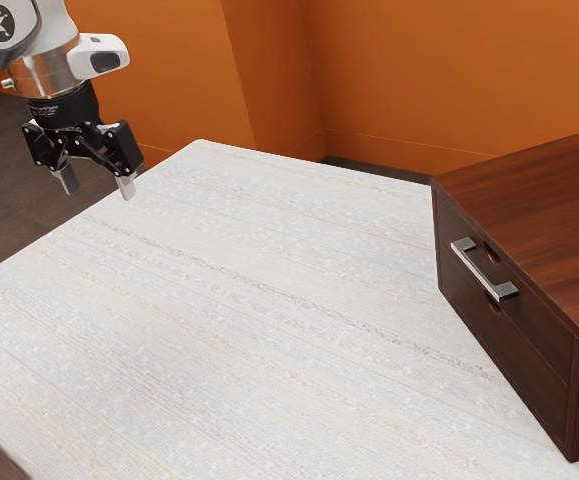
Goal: Pull the drawer handle with one arm to open the drawer
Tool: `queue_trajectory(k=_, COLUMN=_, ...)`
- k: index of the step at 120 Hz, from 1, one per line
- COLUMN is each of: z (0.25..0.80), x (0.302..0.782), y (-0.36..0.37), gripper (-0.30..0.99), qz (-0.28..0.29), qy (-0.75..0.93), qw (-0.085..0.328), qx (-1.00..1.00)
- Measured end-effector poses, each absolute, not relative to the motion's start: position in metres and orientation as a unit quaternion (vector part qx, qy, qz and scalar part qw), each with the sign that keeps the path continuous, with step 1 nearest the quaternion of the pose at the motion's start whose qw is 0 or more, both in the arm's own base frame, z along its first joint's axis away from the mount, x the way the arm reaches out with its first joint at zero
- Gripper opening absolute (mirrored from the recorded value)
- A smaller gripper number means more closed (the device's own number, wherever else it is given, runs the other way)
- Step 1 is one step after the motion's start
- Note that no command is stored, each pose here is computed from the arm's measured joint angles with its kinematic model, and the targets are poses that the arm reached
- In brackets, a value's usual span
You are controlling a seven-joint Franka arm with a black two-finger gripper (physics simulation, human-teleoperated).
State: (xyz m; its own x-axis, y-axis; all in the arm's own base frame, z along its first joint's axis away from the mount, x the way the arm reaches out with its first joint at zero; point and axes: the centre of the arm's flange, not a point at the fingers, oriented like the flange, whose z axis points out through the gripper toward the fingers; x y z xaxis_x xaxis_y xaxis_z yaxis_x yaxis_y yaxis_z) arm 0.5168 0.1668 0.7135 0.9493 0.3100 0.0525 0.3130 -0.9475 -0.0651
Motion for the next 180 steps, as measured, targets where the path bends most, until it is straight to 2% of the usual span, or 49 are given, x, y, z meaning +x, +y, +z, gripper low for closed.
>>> queue_trajectory(k=22, z=0.717, x=0.516, y=0.166, gripper=0.69, qz=-0.024, qy=-0.157, qw=0.035, qx=-0.987)
queue_trajectory(k=37, z=0.845, x=0.453, y=0.14, gripper=0.69, qz=-0.152, qy=-0.139, qw=0.029, qx=-0.978)
queue_trajectory(k=44, z=0.859, x=0.445, y=0.124, gripper=0.69, qz=-0.163, qy=-0.126, qw=0.026, qx=-0.978)
queue_trajectory(k=55, z=0.86, x=0.456, y=0.076, gripper=0.69, qz=-0.165, qy=-0.08, qw=0.018, qx=-0.983)
queue_trajectory(k=72, z=0.84, x=0.491, y=0.02, gripper=0.69, qz=-0.159, qy=-0.032, qw=0.014, qx=-0.987)
queue_trajectory(k=88, z=0.837, x=0.498, y=-0.023, gripper=0.69, qz=-0.167, qy=0.006, qw=0.007, qx=-0.986)
queue_trajectory(k=104, z=0.807, x=0.502, y=-0.047, gripper=0.69, qz=-0.118, qy=0.028, qw=0.002, qx=-0.993)
queue_trajectory(k=111, z=0.767, x=0.491, y=-0.048, gripper=0.69, qz=-0.08, qy=0.038, qw=-0.008, qx=-0.996)
queue_trajectory(k=125, z=0.679, x=0.462, y=0.035, gripper=0.69, qz=-0.024, qy=-0.039, qw=-0.018, qx=-0.999)
queue_trajectory(k=136, z=0.637, x=0.424, y=0.042, gripper=0.69, qz=0.009, qy=-0.045, qw=-0.031, qx=-0.998)
queue_trajectory(k=146, z=0.611, x=0.4, y=0.028, gripper=0.69, qz=0.032, qy=-0.04, qw=-0.06, qx=-0.997)
queue_trajectory(k=158, z=0.61, x=0.392, y=0.022, gripper=0.69, qz=0.018, qy=-0.003, qw=-0.066, qx=-0.998)
queue_trajectory(k=180, z=0.605, x=0.419, y=0.011, gripper=0.69, qz=-0.04, qy=0.208, qw=-0.024, qx=-0.977)
